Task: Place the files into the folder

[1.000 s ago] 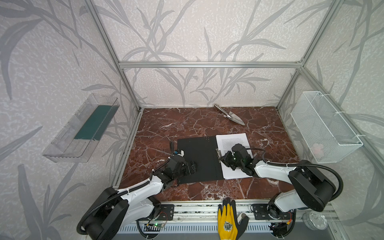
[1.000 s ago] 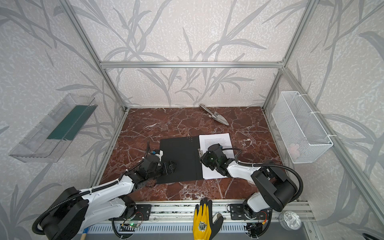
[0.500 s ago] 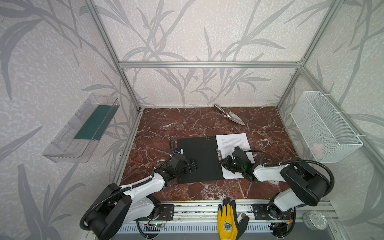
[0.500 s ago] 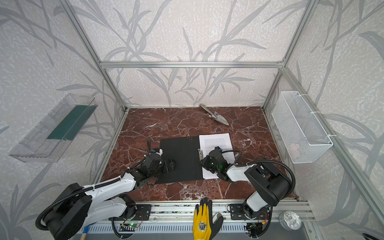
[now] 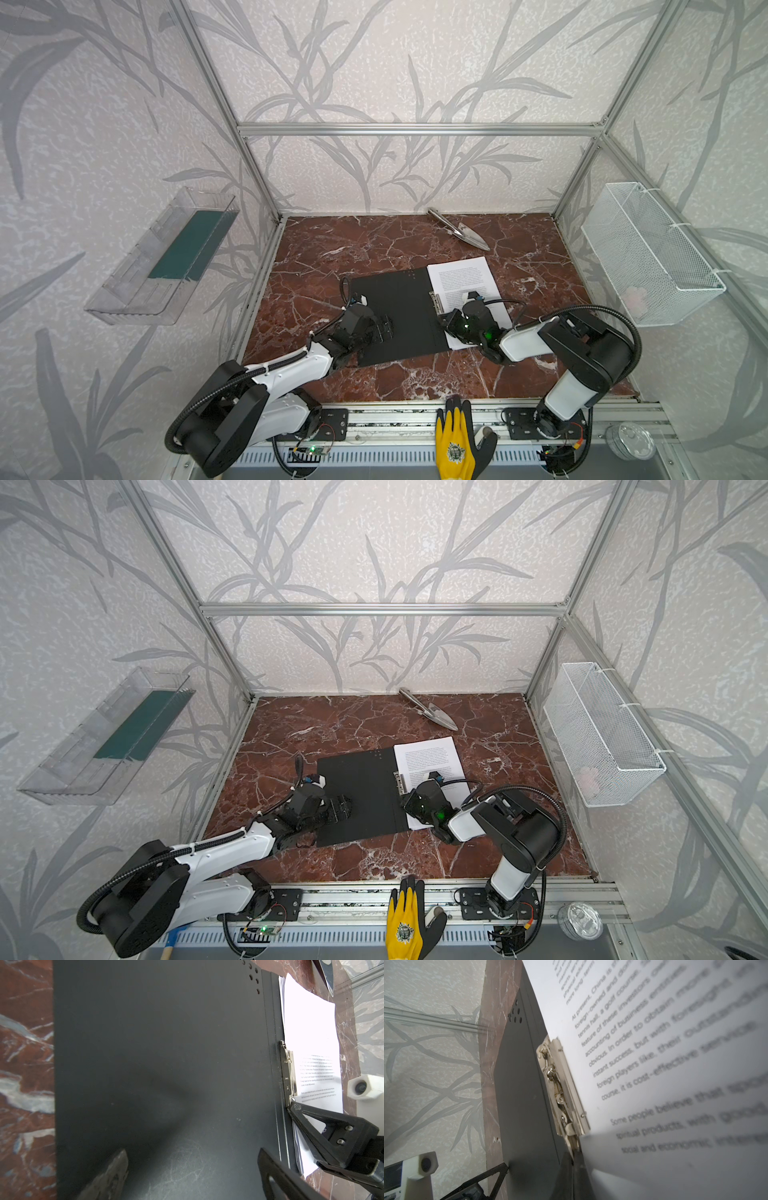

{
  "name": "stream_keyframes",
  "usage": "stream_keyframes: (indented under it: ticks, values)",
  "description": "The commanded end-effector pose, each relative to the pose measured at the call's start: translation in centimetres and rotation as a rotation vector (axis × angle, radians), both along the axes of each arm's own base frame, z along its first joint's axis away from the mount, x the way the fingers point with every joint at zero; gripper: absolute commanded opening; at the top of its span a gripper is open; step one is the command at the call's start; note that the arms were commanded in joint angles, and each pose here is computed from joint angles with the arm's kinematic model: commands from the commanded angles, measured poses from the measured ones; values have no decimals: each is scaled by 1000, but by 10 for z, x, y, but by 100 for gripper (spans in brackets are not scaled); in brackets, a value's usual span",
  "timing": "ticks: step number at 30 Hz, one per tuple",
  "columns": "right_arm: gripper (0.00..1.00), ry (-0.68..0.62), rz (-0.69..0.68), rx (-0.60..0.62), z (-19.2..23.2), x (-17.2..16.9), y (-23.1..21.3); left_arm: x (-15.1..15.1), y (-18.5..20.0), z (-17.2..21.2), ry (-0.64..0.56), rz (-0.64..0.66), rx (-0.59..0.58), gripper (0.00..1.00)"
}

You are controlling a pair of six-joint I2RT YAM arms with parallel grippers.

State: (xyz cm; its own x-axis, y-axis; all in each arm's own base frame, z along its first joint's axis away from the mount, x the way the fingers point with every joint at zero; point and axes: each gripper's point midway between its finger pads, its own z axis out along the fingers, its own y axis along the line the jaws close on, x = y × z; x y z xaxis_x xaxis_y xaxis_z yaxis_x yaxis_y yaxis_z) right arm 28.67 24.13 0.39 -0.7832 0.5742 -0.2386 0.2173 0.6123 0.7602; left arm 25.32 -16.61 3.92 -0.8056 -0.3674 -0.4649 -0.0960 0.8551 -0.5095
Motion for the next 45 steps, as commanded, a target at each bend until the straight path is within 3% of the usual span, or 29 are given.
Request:
stream_keyframes:
  ticks: [1,14,27,32,36,42,45]
  values:
    - [0,381,-69,-367,-107,-78,-85,-33,28,-45,186,29,128,99]
    - [0,164,161,-186,-47,-43,-13,-32,24,-52,236,23,142,99]
    - [0,130,246,-128,-23,-34,17,-31,19,-47,223,6,119,99]
    - [22,72,294,-135,-2,-29,22,-27,12,-34,193,-15,91,99]
    - [47,-45,345,-147,35,-18,30,-17,1,-4,102,-34,14,99]
    - [81,-186,384,-289,103,-1,18,-14,16,39,-57,-11,16,99]
    - [89,-168,332,-372,123,13,-18,-21,38,50,-116,40,56,99]
